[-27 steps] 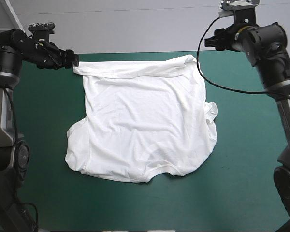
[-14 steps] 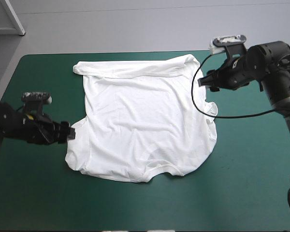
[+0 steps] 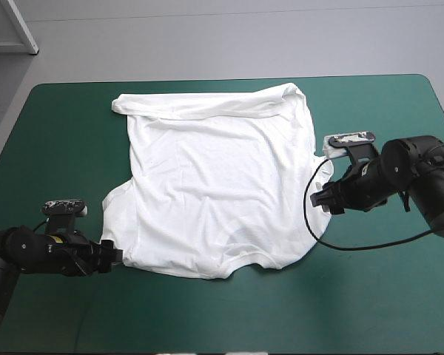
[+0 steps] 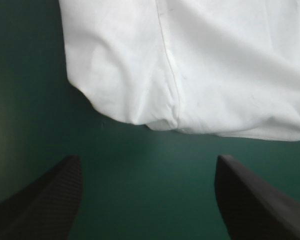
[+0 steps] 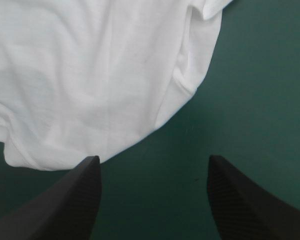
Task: Fold the cloth
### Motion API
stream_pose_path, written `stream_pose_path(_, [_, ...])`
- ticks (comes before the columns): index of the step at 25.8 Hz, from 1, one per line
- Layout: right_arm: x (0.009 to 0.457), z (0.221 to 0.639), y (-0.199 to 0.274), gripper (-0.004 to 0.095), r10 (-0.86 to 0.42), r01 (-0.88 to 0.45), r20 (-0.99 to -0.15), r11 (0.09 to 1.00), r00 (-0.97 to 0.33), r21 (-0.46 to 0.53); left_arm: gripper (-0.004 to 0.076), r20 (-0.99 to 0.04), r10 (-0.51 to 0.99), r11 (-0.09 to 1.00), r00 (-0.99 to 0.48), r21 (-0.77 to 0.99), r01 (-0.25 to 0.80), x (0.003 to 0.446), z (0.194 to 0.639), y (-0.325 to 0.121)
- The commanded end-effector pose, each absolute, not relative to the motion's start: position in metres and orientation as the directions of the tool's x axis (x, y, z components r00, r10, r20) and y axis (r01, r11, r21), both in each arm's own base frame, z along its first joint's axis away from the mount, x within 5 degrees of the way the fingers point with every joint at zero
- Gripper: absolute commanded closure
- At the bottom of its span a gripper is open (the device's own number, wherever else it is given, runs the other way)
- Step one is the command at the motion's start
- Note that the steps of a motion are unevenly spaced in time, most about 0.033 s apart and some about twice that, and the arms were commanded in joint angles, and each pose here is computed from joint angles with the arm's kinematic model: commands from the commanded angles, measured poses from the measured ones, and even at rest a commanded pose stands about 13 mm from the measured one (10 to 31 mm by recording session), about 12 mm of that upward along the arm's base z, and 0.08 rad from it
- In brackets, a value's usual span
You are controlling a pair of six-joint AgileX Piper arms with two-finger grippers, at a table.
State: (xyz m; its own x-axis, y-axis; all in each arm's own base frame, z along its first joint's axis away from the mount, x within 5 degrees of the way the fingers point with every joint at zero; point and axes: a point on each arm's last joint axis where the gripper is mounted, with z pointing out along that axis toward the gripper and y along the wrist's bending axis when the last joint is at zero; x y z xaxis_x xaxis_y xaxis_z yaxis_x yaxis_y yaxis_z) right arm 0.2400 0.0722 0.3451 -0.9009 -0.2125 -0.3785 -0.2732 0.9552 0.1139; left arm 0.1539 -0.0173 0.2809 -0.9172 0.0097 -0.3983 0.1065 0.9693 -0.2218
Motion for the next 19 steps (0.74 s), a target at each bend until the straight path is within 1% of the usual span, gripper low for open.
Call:
stream_pose_path(1, [0.229,0.347,0.069,0.0333,-0.198,-0.275,-0.433,0.954,-0.88,0.123,0.0191,-0.475,0.006,0.963,-0.88,-0.233,0.133,0.164,0.284,-0.024])
stream_pose_path(4, [0.224,0.335,0.068,0.0333,-0.196,-0.269,-0.41,0.955,-0.891,0.128,0.0191,-0.485,0.022,0.96,-0.874,-0.233,0.154,0.174,0.277,-0.032])
stream_pose_path(8, [0.221,0.32,0.067,0.0333,-0.199,-0.263,-0.371,0.956,-0.907,0.129,0.0192,-0.45,0.058,0.959,-0.891,-0.223,0.175,0.191,0.261,-0.047])
stream_pose_path(14, [0.221,0.312,0.067,0.0333,-0.191,-0.257,-0.379,0.957,-0.906,0.132,0.0195,-0.379,0.115,0.973,-0.918,-0.144,0.181,0.208,0.234,-0.062])
stream_pose_path(16, [0.222,0.311,0.068,0.0333,-0.179,-0.253,-0.395,0.956,-0.901,0.146,0.0223,-0.346,0.132,0.971,-0.929,-0.145,0.192,0.213,0.222,-0.073])
stream_pose_path(18, [0.225,0.31,0.069,0.0333,-0.16,-0.244,-0.423,0.958,-0.892,0.151,0.0281,-0.31,0.148,0.969,-0.939,-0.147,0.201,0.215,0.213,-0.084])
stream_pose_path(19, [0.227,0.31,0.069,0.0333,-0.153,-0.24,-0.439,0.959,-0.886,0.15,0.0346,-0.298,0.151,0.969,-0.943,-0.146,0.201,0.214,0.21,-0.09])
